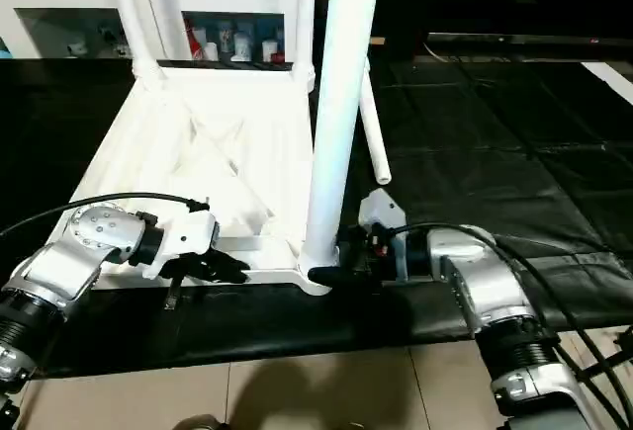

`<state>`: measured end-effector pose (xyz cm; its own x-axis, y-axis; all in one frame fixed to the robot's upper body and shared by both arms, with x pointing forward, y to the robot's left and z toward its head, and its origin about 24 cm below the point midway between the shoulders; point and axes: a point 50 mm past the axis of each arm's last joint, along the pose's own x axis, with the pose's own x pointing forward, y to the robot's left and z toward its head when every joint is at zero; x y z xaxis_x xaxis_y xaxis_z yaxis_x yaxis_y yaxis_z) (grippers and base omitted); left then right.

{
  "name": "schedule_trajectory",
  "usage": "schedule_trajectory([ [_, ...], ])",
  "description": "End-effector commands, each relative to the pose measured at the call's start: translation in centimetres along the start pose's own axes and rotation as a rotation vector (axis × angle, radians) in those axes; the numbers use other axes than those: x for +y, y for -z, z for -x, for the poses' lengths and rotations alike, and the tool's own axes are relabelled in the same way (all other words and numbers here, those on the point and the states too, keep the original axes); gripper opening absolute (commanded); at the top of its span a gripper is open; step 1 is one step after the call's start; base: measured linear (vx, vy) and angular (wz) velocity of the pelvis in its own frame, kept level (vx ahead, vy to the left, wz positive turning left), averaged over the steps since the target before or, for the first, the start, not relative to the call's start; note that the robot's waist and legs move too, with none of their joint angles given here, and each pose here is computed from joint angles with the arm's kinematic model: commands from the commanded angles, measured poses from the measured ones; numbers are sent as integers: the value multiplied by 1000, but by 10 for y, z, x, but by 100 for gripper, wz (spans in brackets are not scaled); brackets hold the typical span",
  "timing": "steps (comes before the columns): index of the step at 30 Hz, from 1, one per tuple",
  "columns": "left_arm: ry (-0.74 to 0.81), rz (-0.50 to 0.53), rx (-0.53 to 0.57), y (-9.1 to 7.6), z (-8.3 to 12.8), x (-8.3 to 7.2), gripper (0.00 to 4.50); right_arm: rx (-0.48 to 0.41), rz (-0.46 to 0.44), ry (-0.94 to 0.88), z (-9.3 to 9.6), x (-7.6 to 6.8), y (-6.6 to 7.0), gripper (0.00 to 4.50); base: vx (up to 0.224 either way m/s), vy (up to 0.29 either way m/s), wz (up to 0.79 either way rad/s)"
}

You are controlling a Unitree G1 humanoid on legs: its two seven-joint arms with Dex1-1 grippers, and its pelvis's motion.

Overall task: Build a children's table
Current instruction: Rotate leg to tighten

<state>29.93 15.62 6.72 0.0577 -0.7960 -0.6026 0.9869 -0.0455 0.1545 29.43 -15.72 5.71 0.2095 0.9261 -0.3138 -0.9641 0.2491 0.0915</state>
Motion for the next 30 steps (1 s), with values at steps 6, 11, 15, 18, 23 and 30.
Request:
schedule_trajectory([
  [6, 82, -65, 10, -7, -7, -3, 0, -7, 8, -12, -5, -3, -3, 381, 0, 0, 0],
  [11, 83, -65, 11, -7, -8, -3, 0, -18, -4, -32, -6, -2, -2, 344, 0, 0, 0],
  [15, 83, -64, 13, -7, -8, -3, 0, -15, -7, -40, -7, -1, -1, 309, 0, 0, 0],
  [18, 81, -64, 11, -7, -8, -3, 0, -15, -9, -41, -7, -1, 0, 287, 0, 0, 0],
  [23, 82, -63, 14, -7, -7, -3, 0, -17, -12, -44, -7, 0, 1, 277, 0, 0, 0],
  [30, 78, -55, 14, -6, -7, -3, 0, -16, -18, -50, -7, 2, 5, 276, 0, 0, 0],
])
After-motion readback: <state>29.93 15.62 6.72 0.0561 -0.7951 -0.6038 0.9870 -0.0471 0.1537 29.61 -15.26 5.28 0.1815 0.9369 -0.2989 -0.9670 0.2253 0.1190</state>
